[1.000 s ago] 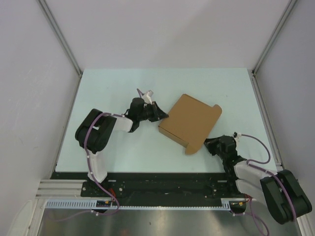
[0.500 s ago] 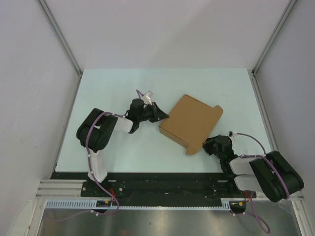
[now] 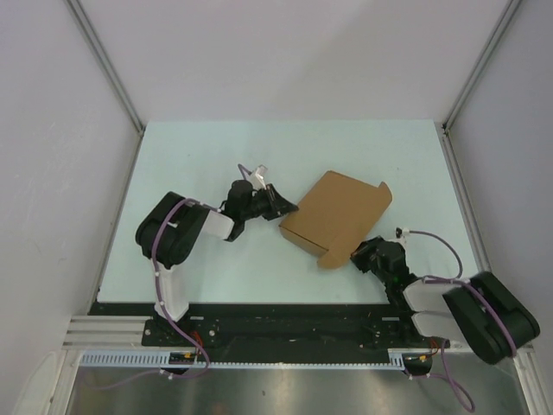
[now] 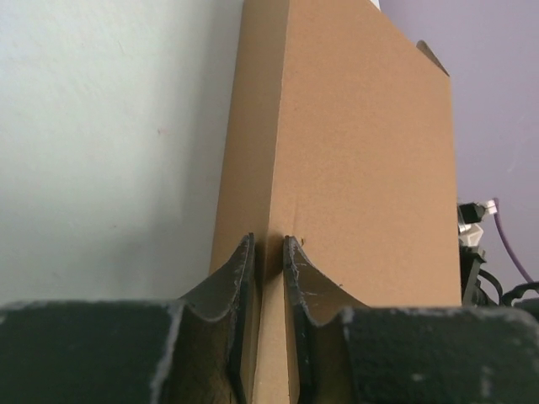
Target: Fold the paper box
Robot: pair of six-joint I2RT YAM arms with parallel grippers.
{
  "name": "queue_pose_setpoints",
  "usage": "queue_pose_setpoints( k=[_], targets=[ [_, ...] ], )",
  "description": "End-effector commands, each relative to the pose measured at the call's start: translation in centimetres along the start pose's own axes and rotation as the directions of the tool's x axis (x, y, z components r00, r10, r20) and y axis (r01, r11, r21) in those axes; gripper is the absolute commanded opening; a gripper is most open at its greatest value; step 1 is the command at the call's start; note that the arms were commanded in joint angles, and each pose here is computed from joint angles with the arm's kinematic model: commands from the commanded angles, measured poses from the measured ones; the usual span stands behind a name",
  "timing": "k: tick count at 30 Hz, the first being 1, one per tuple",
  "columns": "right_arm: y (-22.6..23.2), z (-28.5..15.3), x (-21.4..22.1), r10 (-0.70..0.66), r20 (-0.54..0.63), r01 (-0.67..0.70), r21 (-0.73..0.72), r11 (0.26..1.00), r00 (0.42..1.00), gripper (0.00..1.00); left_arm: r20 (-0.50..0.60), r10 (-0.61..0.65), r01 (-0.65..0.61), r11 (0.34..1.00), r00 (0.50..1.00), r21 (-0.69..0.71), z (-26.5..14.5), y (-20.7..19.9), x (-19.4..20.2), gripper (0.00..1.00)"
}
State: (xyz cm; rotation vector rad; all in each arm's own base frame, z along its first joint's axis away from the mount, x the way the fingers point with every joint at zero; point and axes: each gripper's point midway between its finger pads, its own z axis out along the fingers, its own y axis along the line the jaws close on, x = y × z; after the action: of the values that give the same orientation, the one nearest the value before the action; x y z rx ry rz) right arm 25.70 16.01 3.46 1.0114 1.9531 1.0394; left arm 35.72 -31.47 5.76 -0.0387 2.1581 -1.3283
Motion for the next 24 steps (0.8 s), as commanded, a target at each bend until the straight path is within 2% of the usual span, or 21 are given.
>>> queue_pose_setpoints(
  k=[1,3,4,9,19,24],
  targets=[
    [0.8,-1.7,1.1,-0.092,-0.025,0.091,-0.029,0.995,0.995,0.03,-0.414,-0.192,0.149,0.980,0.890,-0.132,-2.7,2.3,14.2,0.20],
    [3.9,-2.3,0.1,-0.117,0.023,0.118,-0.091,0.989,0.993,0.03,-0.416,-0.184,0.146,0.982,0.891,-0.120,-2.7,1.7,14.4,0.20],
    [3.2,-2.5,0.1,-0.133,0.019,0.134,-0.052,0.990,0.991,0.03,-0.419,-0.182,0.147,0.982,0.890,-0.115,-2.7,1.5,14.5,0.20],
    [5.6,-3.9,-0.9,-0.182,0.054,0.186,-0.081,0.979,0.982,0.03,-0.424,-0.187,0.164,0.982,0.886,-0.090,-2.8,0.4,14.9,0.20],
    [5.8,-4.3,-0.7,-0.252,0.041,0.253,-0.030,0.967,0.967,0.04,-0.399,-0.160,0.148,0.987,0.903,-0.061,-2.6,-1.1,14.0,0.21],
    [4.9,-3.7,-0.5,-0.306,0.036,0.306,-0.001,0.952,0.951,0.04,-0.329,-0.090,0.058,0.993,0.940,-0.108,-2.4,-1.1,11.9,0.22]
  ],
)
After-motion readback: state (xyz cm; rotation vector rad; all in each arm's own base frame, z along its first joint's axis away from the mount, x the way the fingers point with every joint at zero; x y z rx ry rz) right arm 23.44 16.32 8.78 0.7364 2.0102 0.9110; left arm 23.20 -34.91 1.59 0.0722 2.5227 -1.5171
